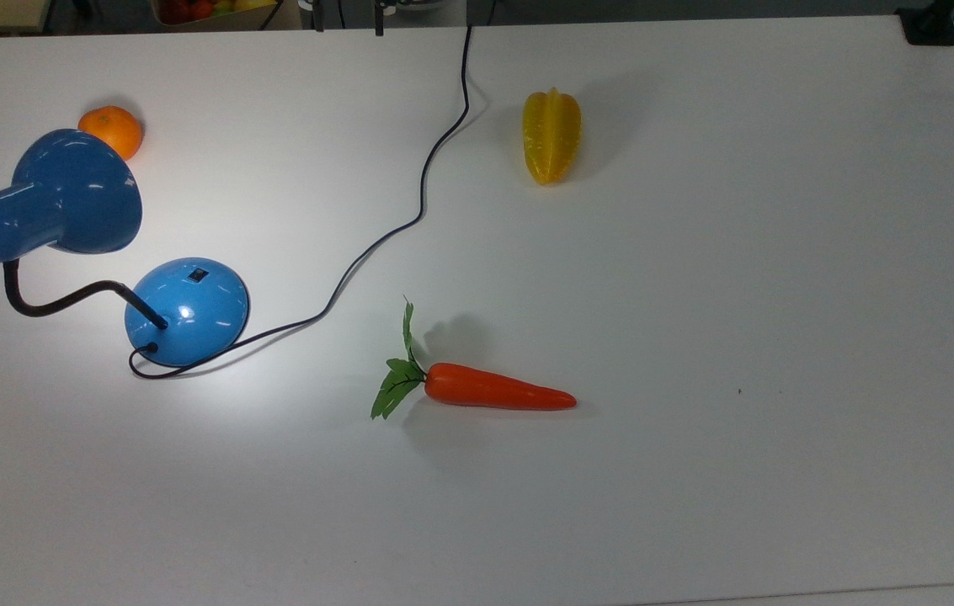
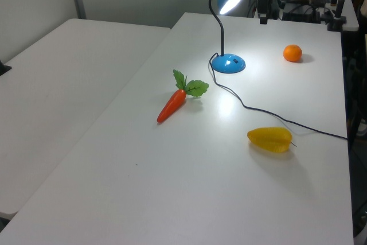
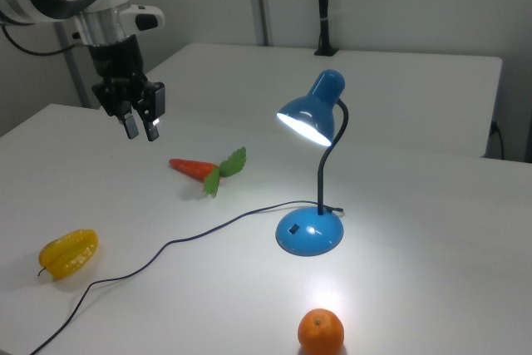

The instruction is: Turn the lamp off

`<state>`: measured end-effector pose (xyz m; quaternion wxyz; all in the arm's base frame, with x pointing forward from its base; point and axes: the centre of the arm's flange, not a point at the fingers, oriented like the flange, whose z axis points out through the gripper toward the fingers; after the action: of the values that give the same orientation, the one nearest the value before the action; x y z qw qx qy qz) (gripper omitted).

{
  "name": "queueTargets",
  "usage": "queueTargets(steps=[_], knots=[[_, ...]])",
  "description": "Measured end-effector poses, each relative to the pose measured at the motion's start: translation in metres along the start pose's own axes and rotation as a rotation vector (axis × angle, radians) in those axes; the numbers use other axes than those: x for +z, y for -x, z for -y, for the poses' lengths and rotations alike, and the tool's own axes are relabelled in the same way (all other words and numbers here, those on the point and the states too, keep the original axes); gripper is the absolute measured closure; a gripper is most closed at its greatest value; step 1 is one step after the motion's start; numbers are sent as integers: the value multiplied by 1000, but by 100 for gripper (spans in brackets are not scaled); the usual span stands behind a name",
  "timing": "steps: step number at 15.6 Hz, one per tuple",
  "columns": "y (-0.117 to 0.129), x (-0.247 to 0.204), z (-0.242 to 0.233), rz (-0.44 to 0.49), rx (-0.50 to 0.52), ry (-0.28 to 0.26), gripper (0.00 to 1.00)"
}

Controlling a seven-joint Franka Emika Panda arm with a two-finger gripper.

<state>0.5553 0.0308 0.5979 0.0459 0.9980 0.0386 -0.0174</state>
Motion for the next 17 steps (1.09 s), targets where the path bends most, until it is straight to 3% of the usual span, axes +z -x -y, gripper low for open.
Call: queueTargets(steps=[5, 12, 17], knots=[[0, 0, -1, 0, -18, 0, 99], [1, 8, -15, 16, -10, -2, 99], [-1, 59, -31, 46, 31, -8, 99]])
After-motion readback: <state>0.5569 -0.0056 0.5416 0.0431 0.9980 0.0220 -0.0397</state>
